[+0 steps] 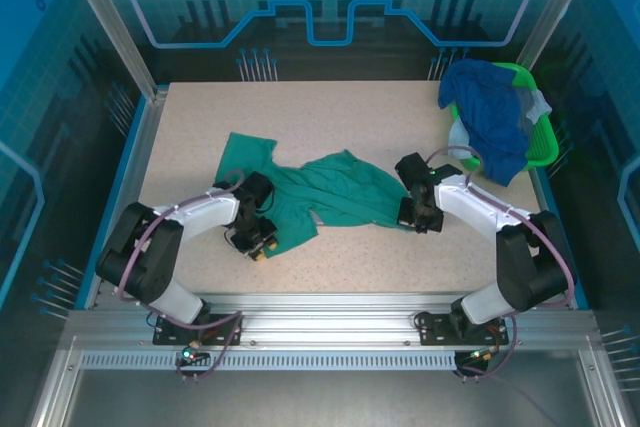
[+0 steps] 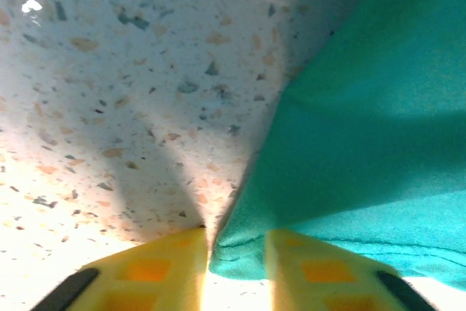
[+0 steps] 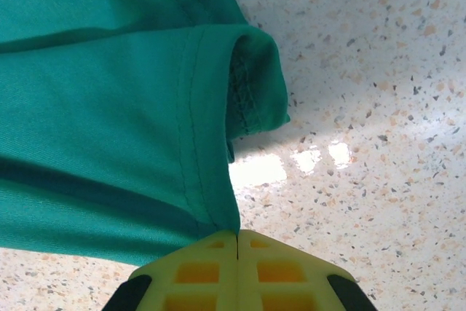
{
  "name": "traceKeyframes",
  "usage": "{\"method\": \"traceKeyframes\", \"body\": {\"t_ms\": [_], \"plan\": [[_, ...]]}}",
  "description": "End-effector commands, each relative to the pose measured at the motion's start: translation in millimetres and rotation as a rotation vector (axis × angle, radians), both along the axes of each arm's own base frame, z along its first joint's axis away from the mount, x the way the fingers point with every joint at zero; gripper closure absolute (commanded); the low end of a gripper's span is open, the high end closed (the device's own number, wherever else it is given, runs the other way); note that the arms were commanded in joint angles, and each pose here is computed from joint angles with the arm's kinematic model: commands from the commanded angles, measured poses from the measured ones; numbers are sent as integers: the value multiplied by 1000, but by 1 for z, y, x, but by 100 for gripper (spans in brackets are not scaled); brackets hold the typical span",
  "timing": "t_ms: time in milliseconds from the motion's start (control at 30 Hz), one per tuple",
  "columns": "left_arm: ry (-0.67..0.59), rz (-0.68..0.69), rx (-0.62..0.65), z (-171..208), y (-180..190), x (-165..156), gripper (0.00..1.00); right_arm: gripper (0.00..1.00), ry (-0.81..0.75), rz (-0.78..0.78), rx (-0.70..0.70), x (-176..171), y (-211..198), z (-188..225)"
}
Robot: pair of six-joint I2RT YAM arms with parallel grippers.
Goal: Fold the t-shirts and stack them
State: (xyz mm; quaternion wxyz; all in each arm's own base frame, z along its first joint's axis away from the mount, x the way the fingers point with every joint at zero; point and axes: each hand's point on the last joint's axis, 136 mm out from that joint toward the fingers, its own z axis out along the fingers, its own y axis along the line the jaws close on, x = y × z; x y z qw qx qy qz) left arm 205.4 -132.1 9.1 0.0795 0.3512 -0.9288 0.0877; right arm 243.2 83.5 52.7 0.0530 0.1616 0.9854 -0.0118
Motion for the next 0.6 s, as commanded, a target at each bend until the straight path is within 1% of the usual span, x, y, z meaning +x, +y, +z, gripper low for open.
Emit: {"method": "traceKeyframes", "body": {"t_ms": [0,33,67,133,200,333,467,533,567], "plan": [[-148,-48,-37,-5,-22,43,87,100,26,-15,-6,-14,-3,1],[-167,-51,-25,0,-20,46,98,100,32,-15,-2,-15,-3,0],[-193,-53,-5,11,-17,48,100,100,40,-15,4,-17,-2,-1],[-246,-56,57,35,-3,46,100,100,54,-15,17,-21,0,0],[-289,-46,102,62,13,37,100,100,58,-11,32,-25,4,2],[-345,-1,168,107,46,1,100,100,81,-5,35,-36,7,8],[-380,51,234,130,78,-34,100,100,82,12,45,-49,9,16],[-396,70,274,135,91,-44,100,100,104,14,43,-57,9,16],[-408,78,290,136,96,-47,100,100,142,12,37,-67,7,8]]}}
